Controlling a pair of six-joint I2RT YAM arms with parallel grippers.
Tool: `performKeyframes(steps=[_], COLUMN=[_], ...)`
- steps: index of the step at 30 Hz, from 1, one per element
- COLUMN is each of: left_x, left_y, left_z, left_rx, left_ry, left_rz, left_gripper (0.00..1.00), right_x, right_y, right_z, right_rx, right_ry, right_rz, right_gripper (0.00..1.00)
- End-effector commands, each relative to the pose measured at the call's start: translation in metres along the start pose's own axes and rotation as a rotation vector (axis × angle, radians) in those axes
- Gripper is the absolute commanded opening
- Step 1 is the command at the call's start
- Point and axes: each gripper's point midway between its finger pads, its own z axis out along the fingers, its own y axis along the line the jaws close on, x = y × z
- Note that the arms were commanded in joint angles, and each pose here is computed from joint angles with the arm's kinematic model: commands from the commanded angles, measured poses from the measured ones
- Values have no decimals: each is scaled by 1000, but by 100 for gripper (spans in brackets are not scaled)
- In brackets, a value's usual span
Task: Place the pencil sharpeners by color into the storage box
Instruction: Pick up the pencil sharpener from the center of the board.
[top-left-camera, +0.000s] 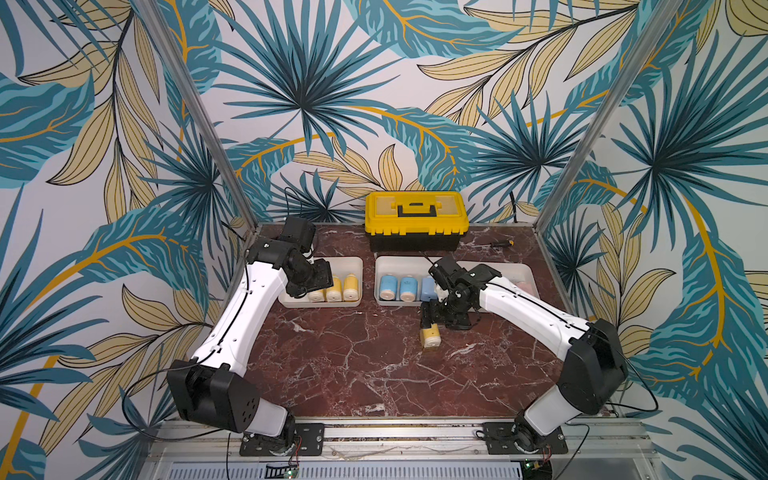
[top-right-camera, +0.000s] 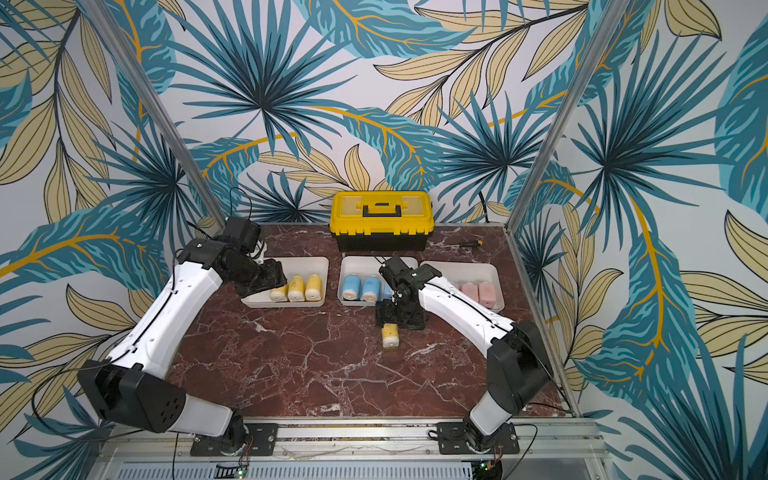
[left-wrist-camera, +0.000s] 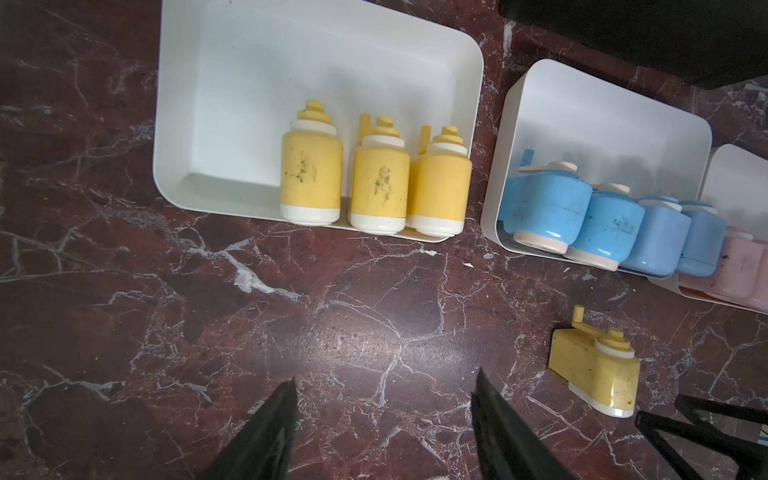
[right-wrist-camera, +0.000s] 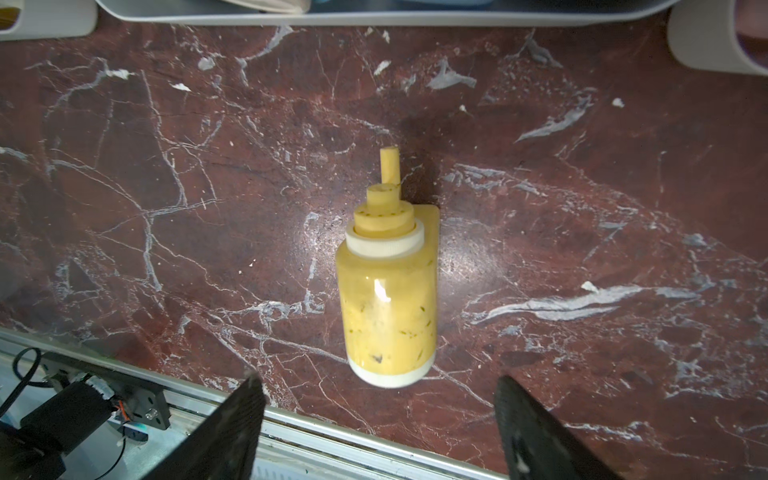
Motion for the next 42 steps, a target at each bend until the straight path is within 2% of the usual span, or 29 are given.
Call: performKeyframes(steps=[1,6,21,25,34,42], left_x=[8,14,18,17,20,20], left_y=[11,18,26,26,29,31], left_z=[-5,-6,-2,-6,-6,-7], left_rx=[-19,-19,-25,-20,-20,-19], left_ry=[-14,-13,5,-4,-3,-6], left_rz=[-27,-43,-55,-54,-60,-62], left_gripper=[69,69,68,68,68,67], right_x=[-1,-2,3,3,6,2], right_y=[-4,-7,-7,-9,-7,3], right_z=[4,19,73,80,81,67], right_rx=[61,90,86,95,80,61], right_ry=[14,52,138,153,158,143], right_rz=[14,16,22,24,22,-1], right_gripper=[88,86,71,60,40,36])
